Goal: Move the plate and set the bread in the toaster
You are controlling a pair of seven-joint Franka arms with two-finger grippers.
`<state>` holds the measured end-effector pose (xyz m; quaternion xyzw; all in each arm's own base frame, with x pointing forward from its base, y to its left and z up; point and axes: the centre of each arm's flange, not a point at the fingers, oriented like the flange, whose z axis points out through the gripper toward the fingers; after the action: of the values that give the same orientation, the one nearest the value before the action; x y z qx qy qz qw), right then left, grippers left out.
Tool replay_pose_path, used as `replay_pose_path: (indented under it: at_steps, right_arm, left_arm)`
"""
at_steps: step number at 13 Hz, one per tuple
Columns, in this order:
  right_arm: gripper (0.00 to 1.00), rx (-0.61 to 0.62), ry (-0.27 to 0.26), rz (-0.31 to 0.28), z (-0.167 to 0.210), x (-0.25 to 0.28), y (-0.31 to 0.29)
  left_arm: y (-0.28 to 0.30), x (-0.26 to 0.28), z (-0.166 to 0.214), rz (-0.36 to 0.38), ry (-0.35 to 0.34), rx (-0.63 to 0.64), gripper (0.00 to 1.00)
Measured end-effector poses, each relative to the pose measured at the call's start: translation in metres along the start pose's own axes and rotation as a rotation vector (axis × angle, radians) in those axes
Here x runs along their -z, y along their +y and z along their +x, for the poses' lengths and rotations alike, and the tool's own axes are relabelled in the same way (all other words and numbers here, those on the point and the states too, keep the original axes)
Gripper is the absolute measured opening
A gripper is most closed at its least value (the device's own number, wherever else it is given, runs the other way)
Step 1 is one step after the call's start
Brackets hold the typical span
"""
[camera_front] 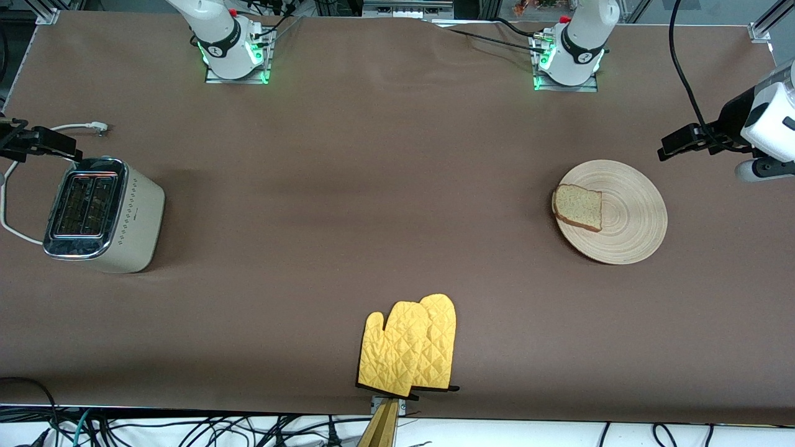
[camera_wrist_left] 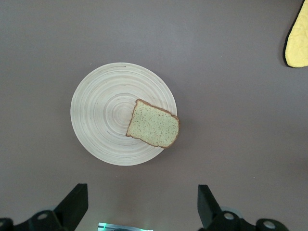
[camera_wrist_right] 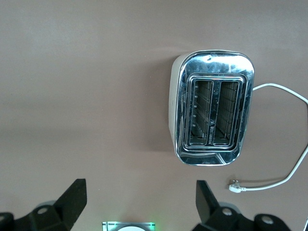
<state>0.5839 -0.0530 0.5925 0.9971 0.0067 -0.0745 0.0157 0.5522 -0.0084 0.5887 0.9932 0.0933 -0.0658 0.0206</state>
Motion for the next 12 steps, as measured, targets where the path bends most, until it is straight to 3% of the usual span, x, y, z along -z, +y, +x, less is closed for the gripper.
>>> replay_pose_path:
  at_steps: [12]
  right_arm:
    - [1.0, -0.002, -0.007, 0.0, 0.003, -0.004, 0.001]
  left_arm:
    - [-0.016, -0.013, 0.009, 0.001, -0.027, 0.024, 1.0]
